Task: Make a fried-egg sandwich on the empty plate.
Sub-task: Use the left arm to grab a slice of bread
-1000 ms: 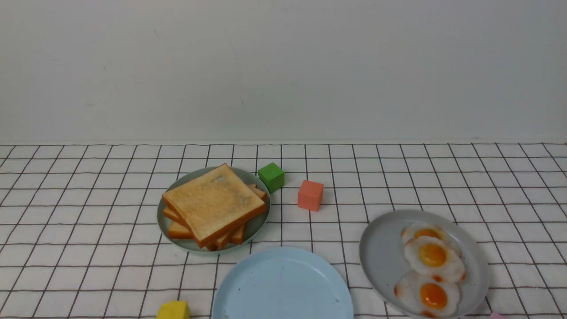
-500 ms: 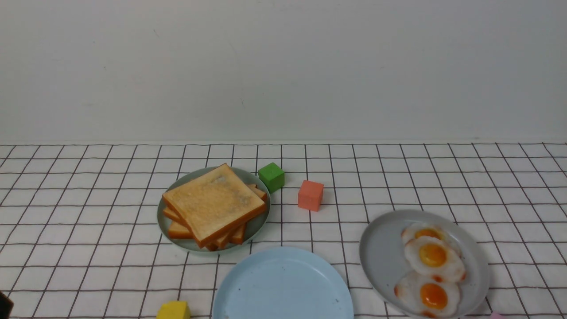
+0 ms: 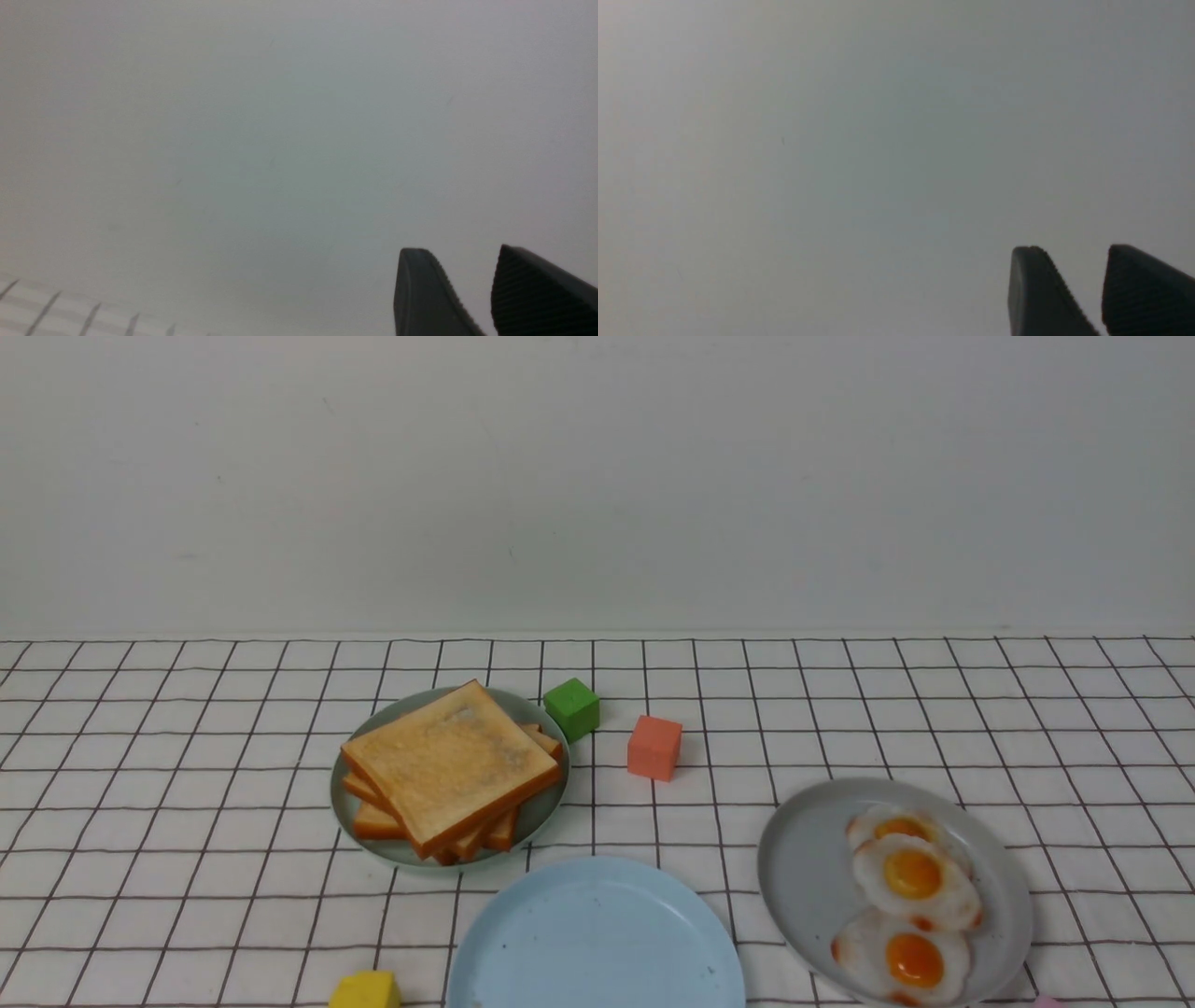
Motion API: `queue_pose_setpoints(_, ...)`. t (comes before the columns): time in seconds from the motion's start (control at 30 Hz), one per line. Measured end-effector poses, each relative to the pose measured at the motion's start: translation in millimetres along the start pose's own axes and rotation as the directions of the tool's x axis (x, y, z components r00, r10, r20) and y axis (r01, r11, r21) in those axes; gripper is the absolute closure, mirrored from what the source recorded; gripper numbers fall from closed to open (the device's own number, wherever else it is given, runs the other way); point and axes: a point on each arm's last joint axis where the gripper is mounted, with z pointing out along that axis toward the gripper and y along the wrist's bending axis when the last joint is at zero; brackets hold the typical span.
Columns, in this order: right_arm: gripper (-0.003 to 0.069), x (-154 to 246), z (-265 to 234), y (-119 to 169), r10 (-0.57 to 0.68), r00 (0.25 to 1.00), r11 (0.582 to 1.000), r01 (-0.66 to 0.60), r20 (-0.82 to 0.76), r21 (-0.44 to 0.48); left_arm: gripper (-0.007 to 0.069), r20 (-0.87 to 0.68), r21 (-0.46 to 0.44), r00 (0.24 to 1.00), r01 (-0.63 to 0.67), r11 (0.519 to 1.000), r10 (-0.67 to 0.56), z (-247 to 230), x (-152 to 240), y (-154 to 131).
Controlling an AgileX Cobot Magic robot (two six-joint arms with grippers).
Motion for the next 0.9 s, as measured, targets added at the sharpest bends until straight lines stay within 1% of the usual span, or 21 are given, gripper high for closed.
queue_pose_setpoints(0.03, 0.0418, -9.9, 2.0, 1.6, 0.097, 0.994, 0.995, -0.096, 0.048, -0.009, 0.0387, 0.071, 0.037, 0.993, 0.089, 0.995, -0.091, 0.6, -9.3, -4.2)
queue_pose_setpoints(0.07, 0.0418, -11.4, 2.3, 1.9, 0.107, 0.993, 0.994, -0.106, 0.053, -0.010, 0.0387, 0.081, 0.044, 0.991, 0.105, 0.993, -0.109, 1.1, -11.9, -5.6)
queue_pose_setpoints(0.1, 0.0418, -22.9, 5.2, 4.5, 0.159, 0.984, 0.987, -0.158, 0.079, -0.023, 0.0387, 0.112, 0.063, 0.980, 0.160, 0.985, -0.166, 3.0, -22.0, -10.2)
queue_pose_setpoints(0.17, 0.0418, -50.6, 13.3, 11.0, 0.208, 0.971, 0.978, -0.204, 0.116, -0.046, 0.0387, 0.146, 0.095, 0.963, 0.216, 0.972, -0.228, 6.8, -43.1, -21.7)
queue_pose_setpoints(0.23, 0.0418, -85.4, 26.0, 19.6, 0.256, 0.962, 0.966, -0.253, 0.094, -0.049, 0.0387, 0.185, 0.144, 0.942, 0.254, 0.956, -0.279, 11.5, -80.4, -43.3)
queue_pose_setpoints(0.27, 0.0418, -89.9, 27.1, 20.6, 0.260, 0.960, 0.965, -0.255, 0.103, -0.054, 0.0387, 0.177, 0.137, 0.943, 0.260, 0.956, -0.282, 12.3, -79.5, -42.7)
queue_pose_setpoints(0.3, 0.0418, -111.2, 36.5, 26.0, 0.276, 0.960, 0.961, -0.274, 0.055, -0.037, 0.0387, 0.187, 0.153, 0.933, 0.280, 0.948, -0.306, 17.6, -106.1, -57.9)
queue_pose_setpoints(0.33, 0.0418, -126.8, 43.7, 30.0, 0.278, 0.960, 0.961, -0.277, 0.023, -0.024, 0.0387, 0.179, 0.145, 0.933, 0.290, 0.946, -0.313, 22.9, -121.0, -66.3)
queue_pose_setpoints(0.37, 0.0418, -149.5, 52.5, 35.7, 0.270, 0.963, 0.963, -0.270, -0.007, -0.012, 0.0387, 0.154, 0.114, 0.939, 0.293, 0.949, -0.308, 32.4, -136.3, -74.7)
queue_pose_setpoints(0.4, 0.0418, -146.7, 54.5, 35.2, 0.268, 0.963, 0.963, -0.268, -0.030, -0.001, 0.0387, 0.155, 0.114, 0.938, 0.295, 0.949, -0.310, 31.9, -139.6, -76.6)
queue_pose_setpoints(0.43, 0.0418, -164.2, 67.2, 39.5, 0.244, 0.963, 0.970, -0.241, -0.112, 0.037, 0.0387, 0.108, 0.049, 0.950, 0.289, 0.956, -0.293, 43.5, -155.8, -84.9)
queue_pose_setpoints(0.47, 0.0418, -170.6, 68.6, 41.0, 0.237, 0.965, 0.971, -0.235, -0.111, 0.036, 0.0387, 0.099, 0.037, 0.953, 0.285, 0.958, -0.287, 47.0, -156.8, -85.2)
queue_pose_setpoints(0.5, 0.0418, -176.7, 77.1, 42.2, 0.212, 0.962, 0.977, -0.204, -0.174, 0.065, 0.0387, 0.055, -0.023, 0.961, 0.274, 0.962, -0.272, 54.8, -162.3, -87.2)
queue_pose_setpoints(0.53, 0.0418, -175.9, 93.3, 41.3, 0.181, 0.934, 0.981, -0.150, -0.307, 0.123, 0.0387, -0.031, -0.133, 0.969, 0.238, 0.962, -0.244, 68.0, -165.4, -86.4)
queue_pose_setpoints(0.57, 0.0418, -172.5, 104.4, 39.8, 0.165, 0.910, 0.982, -0.113, -0.381, 0.154, 0.0387, -0.103, -0.215, 0.969, 0.199, 0.956, -0.225, 79.3, -159.7, -80.9)
queue_pose_setpoints(0.6, 0.0418, -170.2, 105.6, 39.0, 0.161, 0.900, 0.981, -0.102, -0.406, 0.164, 0.0387, -0.113, -0.226, 0.969, 0.191, 0.955, -0.220, 81.0, -159.5, -80.4)
queue_pose_setpoints(0.67, 0.0418, -156.8, 118.5, 34.6, 0.149, 0.846, 0.978, -0.049, -0.511, 0.203, 0.0387, -0.213, -0.321, 0.958, 0.117, 0.940, -0.192, 95.3, -146.9, -69.7)
queue_pose_setpoints(0.7, 0.0418, -139.7, 129.4, 30.1, 0.149, 0.787, 0.973, -0.008, -0.599, 0.231, 0.0387, -0.307, -0.397, 0.934, 0.047, 0.916, -0.181, 107.8, -132.6, -58.4)
queue_pose_setpoints(0.73, 0.0418, -127.7, 134.9, 27.3, 0.159, 0.745, 0.969, 0.009, -0.647, 0.248, 0.0387, -0.365, -0.444, 0.912, 0.004, 0.896, -0.186, 114.3, -123.3, -51.1)
queue_pose_setpoints(0.8, 0.0418, -101.7, 143.2, 22.6, 0.192, 0.660, 0.961, 0.024, -0.726, 0.276, 0.0387, -0.443, -0.502, 0.871, -0.044, 0.863, -0.213, 128.0, -106.6, -39.5)
queue_pose_setpoints(0.9, 0.0418, -63.6, 148.5, 19.4, 0.269, 0.532, 0.949, -0.004, -0.803, 0.316, 0.0387, -0.523, -0.565, 0.804, -0.080, 0.821, -0.282, 148.9, -80.0, -23.9)
